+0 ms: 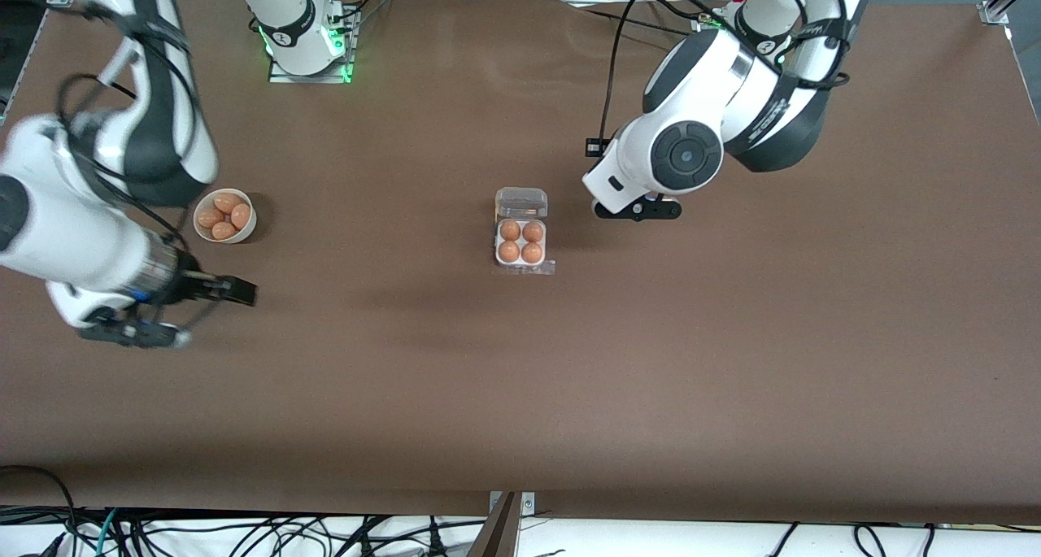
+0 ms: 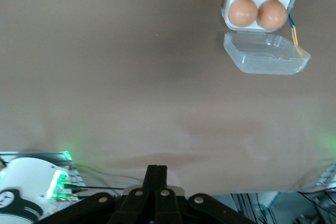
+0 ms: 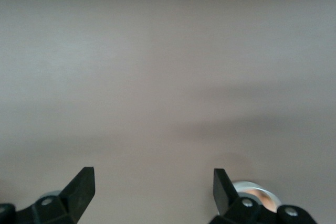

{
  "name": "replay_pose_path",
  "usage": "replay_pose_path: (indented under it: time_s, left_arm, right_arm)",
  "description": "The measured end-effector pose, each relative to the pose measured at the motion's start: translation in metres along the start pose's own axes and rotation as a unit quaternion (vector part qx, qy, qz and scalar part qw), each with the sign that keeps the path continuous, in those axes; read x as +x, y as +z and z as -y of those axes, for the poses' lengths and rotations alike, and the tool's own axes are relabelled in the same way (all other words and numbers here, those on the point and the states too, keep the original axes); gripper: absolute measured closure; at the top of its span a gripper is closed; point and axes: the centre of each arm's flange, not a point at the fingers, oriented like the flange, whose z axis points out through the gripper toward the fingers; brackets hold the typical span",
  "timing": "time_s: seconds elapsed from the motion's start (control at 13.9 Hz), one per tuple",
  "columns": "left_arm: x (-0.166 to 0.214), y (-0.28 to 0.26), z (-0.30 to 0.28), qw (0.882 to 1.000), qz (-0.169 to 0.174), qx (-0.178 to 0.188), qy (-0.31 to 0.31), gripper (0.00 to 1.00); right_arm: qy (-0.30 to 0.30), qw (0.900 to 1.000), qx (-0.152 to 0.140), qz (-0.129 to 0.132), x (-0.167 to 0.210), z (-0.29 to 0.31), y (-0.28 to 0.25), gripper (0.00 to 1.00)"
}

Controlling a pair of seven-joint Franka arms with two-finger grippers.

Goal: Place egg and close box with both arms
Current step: 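Withdraw the right gripper while the left gripper reaches toward the carton lid, then push the clear carton lid over the eggs with the left gripper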

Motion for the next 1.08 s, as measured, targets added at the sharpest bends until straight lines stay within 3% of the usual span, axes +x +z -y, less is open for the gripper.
replay_pose_path:
  time_s: [0.14, 0.43, 0.72, 1.08]
  left_arm:
    - [0.003, 0.013, -0.013, 1.000, 0.016, -0.014, -0.004, 0.98]
    - [0.008, 0.067, -0.072, 1.000, 0.005, -0.018, -0.023, 0.98]
    - [0.015, 0.132, -0.120, 0.999, 0.010, 0.008, -0.038, 0.98]
    - [0.032, 0.171, -0.132, 0.999, 0.021, 0.024, -0.041, 0.96]
  right_arm:
    - [-0.006, 1.000, -0.005, -0.008, -0.031, -0.016, -0.047, 0.00]
    - [-0.008, 1.000, 0.001, -0.005, -0.078, -0.032, -0.105, 0.00]
    - [0.010, 1.000, 0.001, 0.007, -0.083, -0.054, -0.111, 0.00]
    - [0.010, 1.000, 0.000, 0.012, -0.084, -0.054, -0.110, 0.00]
